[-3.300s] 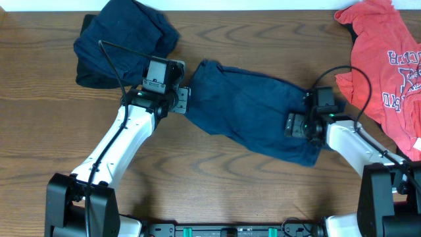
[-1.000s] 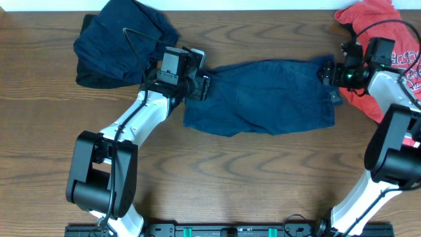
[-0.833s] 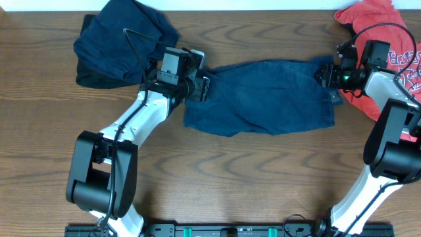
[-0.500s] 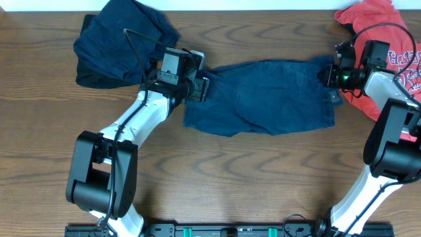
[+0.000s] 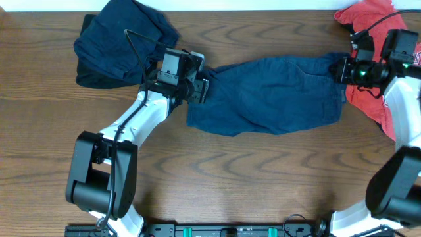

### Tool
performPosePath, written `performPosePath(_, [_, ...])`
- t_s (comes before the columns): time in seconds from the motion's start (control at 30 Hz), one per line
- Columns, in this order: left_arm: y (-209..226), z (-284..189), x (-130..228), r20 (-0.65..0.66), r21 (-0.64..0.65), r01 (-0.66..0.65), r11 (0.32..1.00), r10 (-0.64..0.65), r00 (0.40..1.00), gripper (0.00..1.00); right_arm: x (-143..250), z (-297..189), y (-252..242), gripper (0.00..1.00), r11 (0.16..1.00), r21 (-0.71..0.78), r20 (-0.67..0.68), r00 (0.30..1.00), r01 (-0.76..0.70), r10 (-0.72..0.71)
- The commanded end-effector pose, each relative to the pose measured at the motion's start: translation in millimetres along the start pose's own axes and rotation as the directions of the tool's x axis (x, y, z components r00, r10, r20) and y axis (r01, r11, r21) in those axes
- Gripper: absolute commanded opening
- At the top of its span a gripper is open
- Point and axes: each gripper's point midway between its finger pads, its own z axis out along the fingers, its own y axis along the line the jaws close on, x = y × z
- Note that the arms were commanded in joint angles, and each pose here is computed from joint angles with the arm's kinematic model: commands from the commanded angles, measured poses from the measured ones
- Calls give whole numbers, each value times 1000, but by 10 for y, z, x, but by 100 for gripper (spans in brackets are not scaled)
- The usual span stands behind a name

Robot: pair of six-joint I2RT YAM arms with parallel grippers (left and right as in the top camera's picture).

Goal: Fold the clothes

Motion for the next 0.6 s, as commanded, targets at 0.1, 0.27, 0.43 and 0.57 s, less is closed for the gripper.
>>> performPosePath(0.1, [-51, -342, -276, 82, -13, -28, 1000, 29, 996, 70, 141, -293, 165, 1, 1000, -3, -39, 999, -21, 21])
performPosePath(0.27, [-94, -546, -395, 129, -14, -37, 999, 39, 991, 70, 355, -474, 291, 1, 999, -9, -107, 994, -36, 35])
performPosePath(0.43, [-118, -653, -463, 157, -14, -43, 999, 44, 987, 70, 302, -631, 277, 1, 999, 50, -69, 998, 11, -7])
performPosePath(0.57, [-72, -657, -466, 158, -41, -39, 998, 45, 986, 70, -63, -590, 146, 1, 992, 109, 60, 996, 66, -73])
